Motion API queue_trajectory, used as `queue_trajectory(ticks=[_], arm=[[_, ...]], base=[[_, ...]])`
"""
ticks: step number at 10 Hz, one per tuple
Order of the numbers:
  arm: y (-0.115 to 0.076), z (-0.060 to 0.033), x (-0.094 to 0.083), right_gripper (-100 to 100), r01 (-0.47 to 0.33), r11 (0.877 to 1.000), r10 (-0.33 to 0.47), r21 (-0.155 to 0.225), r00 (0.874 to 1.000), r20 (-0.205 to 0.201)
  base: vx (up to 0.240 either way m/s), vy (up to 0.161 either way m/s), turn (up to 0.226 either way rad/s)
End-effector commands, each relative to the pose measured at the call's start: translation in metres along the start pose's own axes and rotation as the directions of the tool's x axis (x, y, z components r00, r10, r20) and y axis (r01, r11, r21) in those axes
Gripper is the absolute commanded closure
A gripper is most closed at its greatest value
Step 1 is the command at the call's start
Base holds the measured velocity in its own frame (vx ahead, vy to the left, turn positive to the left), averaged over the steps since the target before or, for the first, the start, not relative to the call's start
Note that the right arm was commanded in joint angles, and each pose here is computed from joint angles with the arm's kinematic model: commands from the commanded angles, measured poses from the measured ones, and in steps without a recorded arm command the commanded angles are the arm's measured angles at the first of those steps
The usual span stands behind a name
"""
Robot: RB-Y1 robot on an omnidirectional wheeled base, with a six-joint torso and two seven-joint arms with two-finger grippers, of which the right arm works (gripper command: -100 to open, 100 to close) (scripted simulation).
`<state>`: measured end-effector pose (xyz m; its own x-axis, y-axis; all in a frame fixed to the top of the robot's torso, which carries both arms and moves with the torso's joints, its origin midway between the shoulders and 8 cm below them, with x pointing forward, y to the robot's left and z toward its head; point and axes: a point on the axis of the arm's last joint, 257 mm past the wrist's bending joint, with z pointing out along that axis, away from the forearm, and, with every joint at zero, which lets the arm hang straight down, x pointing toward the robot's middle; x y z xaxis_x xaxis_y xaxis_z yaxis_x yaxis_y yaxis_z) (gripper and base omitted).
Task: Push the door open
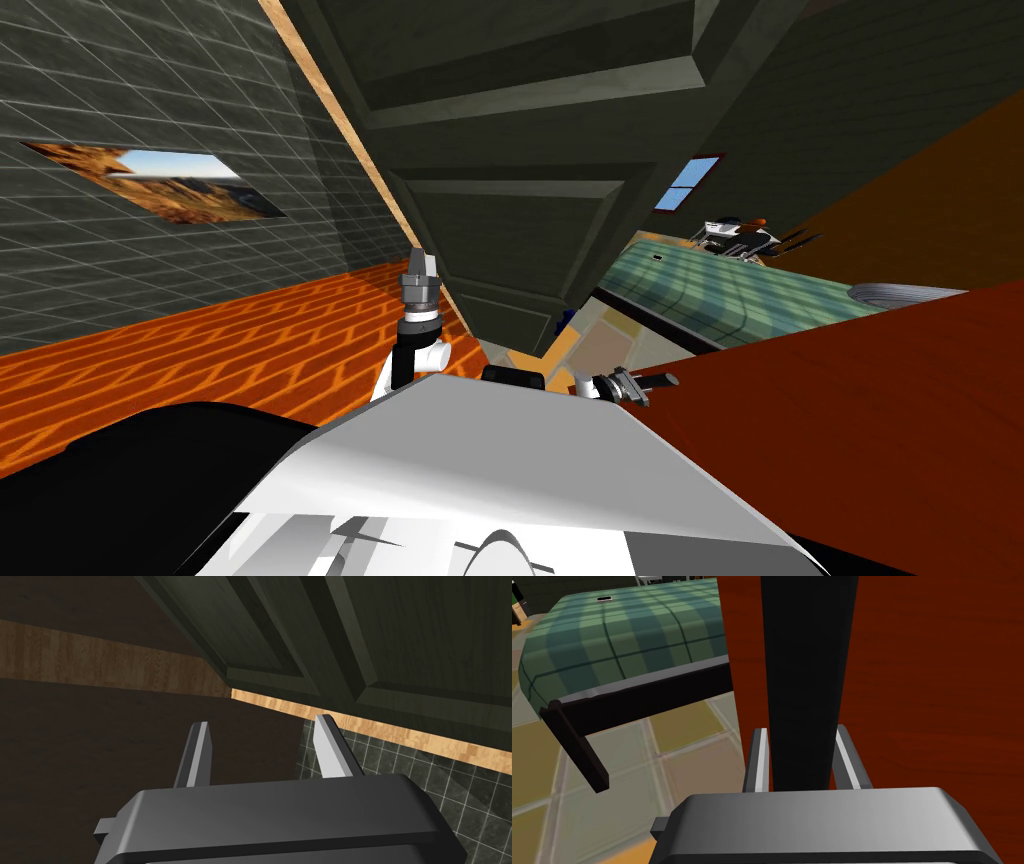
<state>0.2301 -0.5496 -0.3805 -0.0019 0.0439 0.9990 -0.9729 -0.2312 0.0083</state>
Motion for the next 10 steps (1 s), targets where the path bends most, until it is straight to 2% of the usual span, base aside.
queue_trajectory(ticks=[1, 2, 3, 6, 7, 8, 10], arm=[[0.016, 0.0069, 0.009, 100, 0.006, 0.999, -0.007, -0.032, 1.000, -0.020], [0.016, 0.0069, 0.009, 100, 0.006, 0.999, -0.007, -0.032, 1.000, -0.020], [0.029, 0.0146, 0.011, 100, 0.007, 0.997, -0.009, -0.074, 1.000, -0.028], [0.050, 0.0244, 0.015, 100, 0.006, 0.990, -0.011, -0.142, 0.999, -0.038], [0.050, 0.0244, 0.015, 100, 0.006, 0.990, -0.011, -0.142, 0.999, -0.038], [0.064, 0.0295, 0.016, 100, 0.004, 0.982, -0.013, -0.188, 0.999, -0.042], [0.079, 0.0331, 0.017, 100, 0.003, 0.972, -0.013, -0.236, 0.999, -0.044]], base=[[0.007, -0.057, 0.039], [0.017, -0.028, -0.009], [0.012, -0.061, 0.095], [0.011, -0.115, 0.105], [0.012, -0.077, 0.008], [0.014, -0.087, 0.125], [0.019, -0.118, 0.118]])
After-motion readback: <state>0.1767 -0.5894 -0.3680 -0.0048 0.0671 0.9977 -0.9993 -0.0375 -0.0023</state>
